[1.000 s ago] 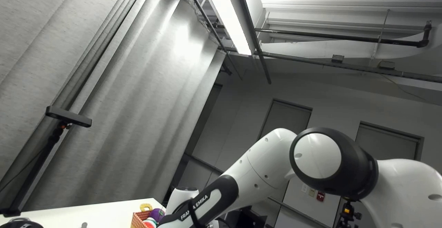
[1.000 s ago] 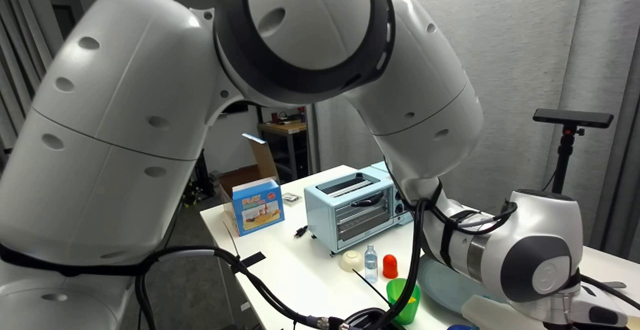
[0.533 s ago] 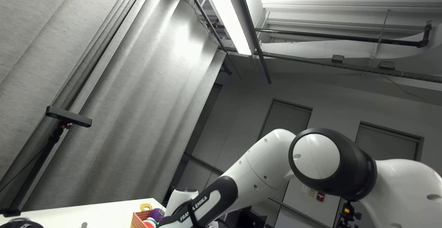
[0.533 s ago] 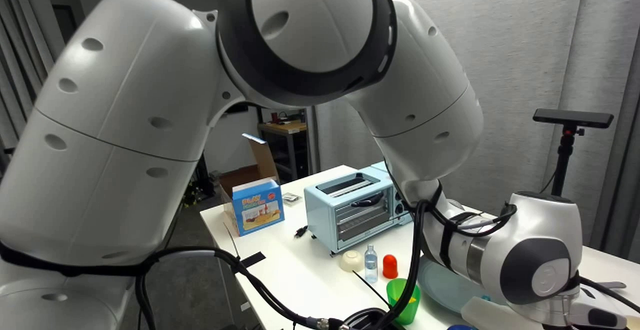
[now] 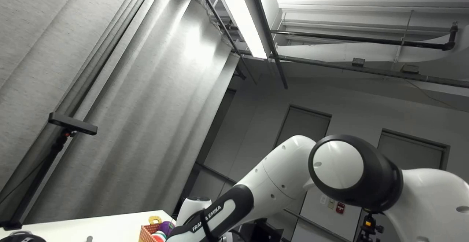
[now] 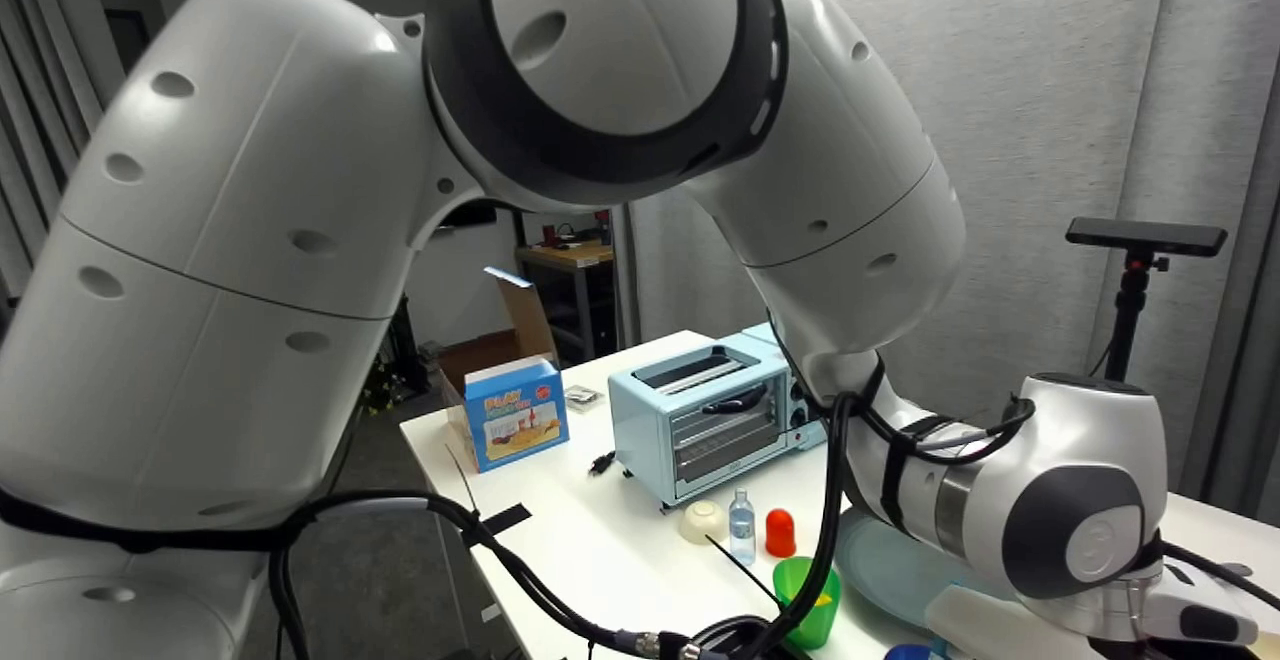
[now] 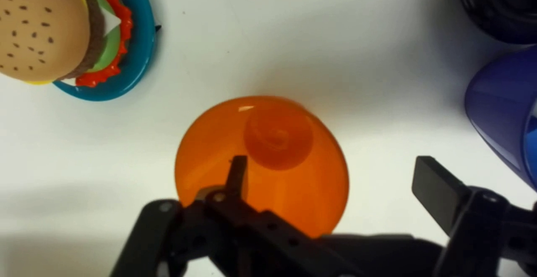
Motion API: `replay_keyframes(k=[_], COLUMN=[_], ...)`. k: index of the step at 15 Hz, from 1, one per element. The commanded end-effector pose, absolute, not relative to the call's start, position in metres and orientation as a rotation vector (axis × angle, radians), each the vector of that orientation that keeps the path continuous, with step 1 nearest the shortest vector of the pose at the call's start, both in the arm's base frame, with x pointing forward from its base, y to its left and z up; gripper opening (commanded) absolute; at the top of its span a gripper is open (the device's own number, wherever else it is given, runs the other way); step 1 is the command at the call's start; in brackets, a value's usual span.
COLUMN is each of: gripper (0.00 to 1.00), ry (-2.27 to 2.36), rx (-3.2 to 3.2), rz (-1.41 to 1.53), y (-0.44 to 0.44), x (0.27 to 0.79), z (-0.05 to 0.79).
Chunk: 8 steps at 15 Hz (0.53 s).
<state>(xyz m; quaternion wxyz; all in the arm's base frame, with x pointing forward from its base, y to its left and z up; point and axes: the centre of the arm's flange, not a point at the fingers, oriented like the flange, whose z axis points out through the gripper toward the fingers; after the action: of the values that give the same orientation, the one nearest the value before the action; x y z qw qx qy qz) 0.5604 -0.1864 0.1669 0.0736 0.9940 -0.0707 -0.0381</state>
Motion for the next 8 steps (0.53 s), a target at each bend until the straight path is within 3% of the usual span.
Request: replay_keyframes(k=[1,8], gripper=[1.0,1.0], ry=[-0.25,-0.247], rx=[2.972,2.96], rz=[-0.062,0.02], y=[-0.183,-0.165], x=[0.556,0.557], z=[0.189,0.233])
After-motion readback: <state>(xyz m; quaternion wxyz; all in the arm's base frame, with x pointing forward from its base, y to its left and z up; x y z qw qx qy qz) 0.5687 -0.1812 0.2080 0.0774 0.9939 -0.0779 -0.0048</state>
